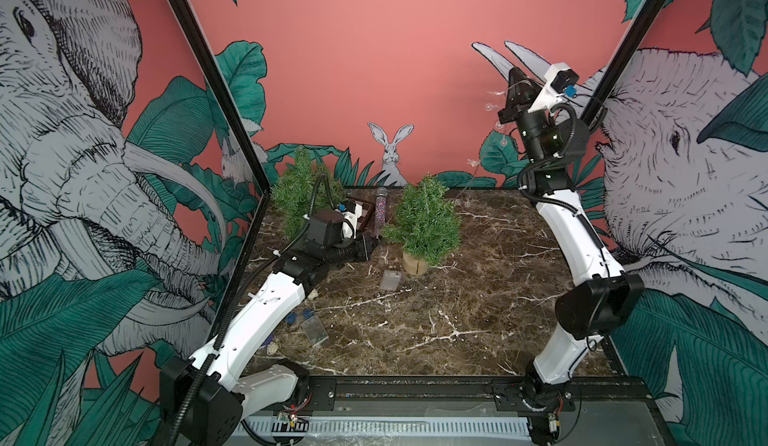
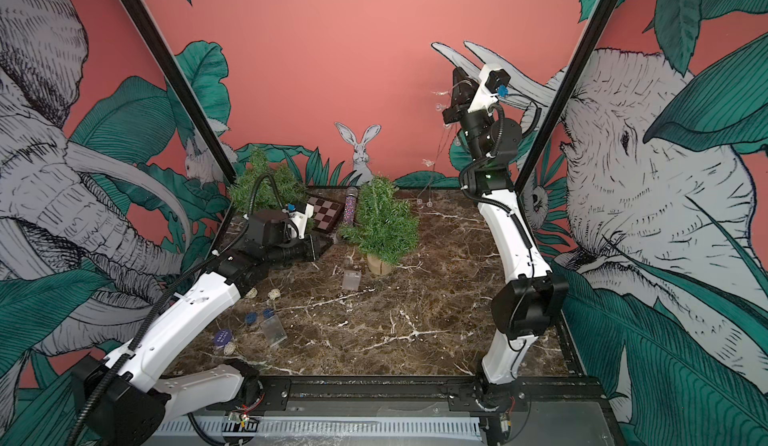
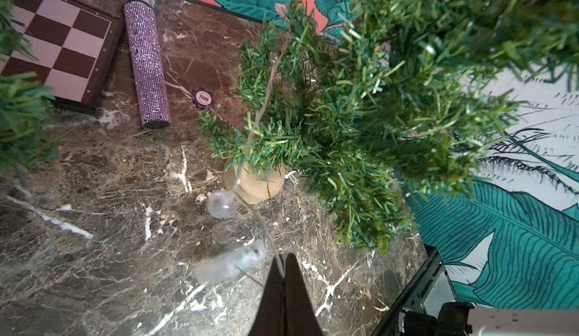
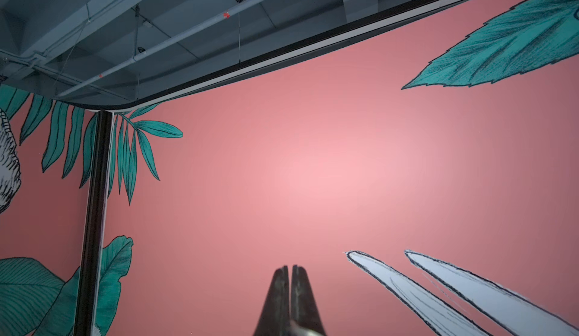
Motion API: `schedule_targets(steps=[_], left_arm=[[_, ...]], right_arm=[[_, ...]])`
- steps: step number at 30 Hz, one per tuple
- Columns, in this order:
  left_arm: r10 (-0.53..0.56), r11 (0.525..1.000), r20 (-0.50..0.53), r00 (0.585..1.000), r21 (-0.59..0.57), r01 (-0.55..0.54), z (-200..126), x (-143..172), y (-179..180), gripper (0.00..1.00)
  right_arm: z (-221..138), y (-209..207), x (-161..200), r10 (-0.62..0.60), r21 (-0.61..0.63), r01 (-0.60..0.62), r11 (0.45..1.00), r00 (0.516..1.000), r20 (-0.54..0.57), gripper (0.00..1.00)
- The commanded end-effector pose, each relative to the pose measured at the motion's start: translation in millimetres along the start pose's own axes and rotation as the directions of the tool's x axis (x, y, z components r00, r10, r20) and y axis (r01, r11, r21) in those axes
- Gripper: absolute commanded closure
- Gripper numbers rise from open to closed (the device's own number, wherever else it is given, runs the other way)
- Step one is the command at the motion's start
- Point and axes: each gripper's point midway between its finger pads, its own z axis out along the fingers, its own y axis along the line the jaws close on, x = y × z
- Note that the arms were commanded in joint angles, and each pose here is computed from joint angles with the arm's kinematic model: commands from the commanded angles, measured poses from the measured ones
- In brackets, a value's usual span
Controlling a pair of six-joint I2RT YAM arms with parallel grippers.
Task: Wrap string light around the christmas tree
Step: Wrap the light string around the Christmas tree.
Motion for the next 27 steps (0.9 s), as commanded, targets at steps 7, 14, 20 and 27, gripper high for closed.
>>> schedule_targets(steps=[7, 14, 20, 27], left_arm=[[-0.035, 0.994, -0.065, 0.997, 0.098, 0.041, 43.3, 38.2, -8.4, 1.0], [0.026, 0.997, -0.064, 0.998, 0.078, -0.021, 39.8, 37.2, -8.3, 0.7], [0.097, 0.995, -0.091, 0.991, -0.025, -0.1, 7.7, 41.2, 0.9, 0.58], [0.344, 0.936, -0.051, 0.938, -0.067, -0.346, -12.8, 38.9, -42.0, 0.51]], right_arm=[[-71.1, 29.1, -54.3, 0.047, -0.021, -0.047, 0.999, 0.998, 0.03, 1.0], [-111.6, 52.7, -38.8, 0.017, -0.019, -0.02, 1.0, 0.986, -0.165, 1.0], [-153.3, 41.2, -21.5, -0.131, 0.083, 0.175, 0.981, 0.913, -0.385, 1.0], [-187.3, 30.5, -21.7, -0.037, 0.171, 0.16, 0.972, 0.827, -0.561, 1.0]])
